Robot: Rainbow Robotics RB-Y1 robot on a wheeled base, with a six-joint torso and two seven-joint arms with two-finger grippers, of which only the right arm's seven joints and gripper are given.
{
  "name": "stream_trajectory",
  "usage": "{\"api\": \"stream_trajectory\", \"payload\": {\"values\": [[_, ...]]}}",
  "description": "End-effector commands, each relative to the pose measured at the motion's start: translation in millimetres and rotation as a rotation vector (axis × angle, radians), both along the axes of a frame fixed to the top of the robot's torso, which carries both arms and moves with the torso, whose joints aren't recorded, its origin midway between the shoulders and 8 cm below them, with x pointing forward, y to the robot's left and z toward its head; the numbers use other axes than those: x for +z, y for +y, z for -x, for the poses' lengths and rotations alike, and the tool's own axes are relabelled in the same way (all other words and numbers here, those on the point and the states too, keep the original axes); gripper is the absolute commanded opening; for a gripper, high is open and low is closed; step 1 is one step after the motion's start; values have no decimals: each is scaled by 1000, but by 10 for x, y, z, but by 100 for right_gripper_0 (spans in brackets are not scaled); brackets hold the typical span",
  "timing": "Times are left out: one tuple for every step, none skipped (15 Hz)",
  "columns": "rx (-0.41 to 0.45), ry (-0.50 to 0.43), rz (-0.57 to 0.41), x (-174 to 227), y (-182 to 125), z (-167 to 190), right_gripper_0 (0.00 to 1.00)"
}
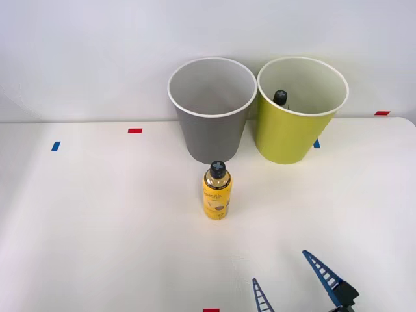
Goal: Put cans in the gray bin, plastic bottles in the light green bin
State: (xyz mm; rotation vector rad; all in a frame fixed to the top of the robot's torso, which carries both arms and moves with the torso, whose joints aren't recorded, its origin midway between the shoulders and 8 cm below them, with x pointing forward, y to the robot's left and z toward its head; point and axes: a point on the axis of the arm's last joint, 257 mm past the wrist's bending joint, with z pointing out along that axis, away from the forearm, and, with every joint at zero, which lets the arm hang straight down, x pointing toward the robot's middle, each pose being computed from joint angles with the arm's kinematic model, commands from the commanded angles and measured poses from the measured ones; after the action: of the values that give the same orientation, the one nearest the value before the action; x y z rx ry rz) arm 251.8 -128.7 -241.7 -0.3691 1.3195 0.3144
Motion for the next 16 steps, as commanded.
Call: {"api": "stream_trajectory", "payload": {"values": [[-16,-12,25,16,73,-217,100],[-21,-24,26,51,109,-290,100],[-18,-18,29,48,175,-377,100],[-15,-16,26,61,234,-457,100],[-15,-21,18,94,286,-511,100],[-17,-19,-1,127,351,-573,100],[-21,-18,-2,136,407,-618,100],[-19,-16,7,145,479,-680,100],[-16,-11,18,145,534,-755,100],[-14,-10,36,151,577,-853,100],[-17,-11,41,183,614,-939,100],[-19,-7,41,199,639,-1006,100],[-20,-4,39,229,671,-1088,100],[-19,5,38,240,706,-1165,100],[-20,10,36,265,737,-1236,100],[-14,13,41,281,781,-1279,100]]}}
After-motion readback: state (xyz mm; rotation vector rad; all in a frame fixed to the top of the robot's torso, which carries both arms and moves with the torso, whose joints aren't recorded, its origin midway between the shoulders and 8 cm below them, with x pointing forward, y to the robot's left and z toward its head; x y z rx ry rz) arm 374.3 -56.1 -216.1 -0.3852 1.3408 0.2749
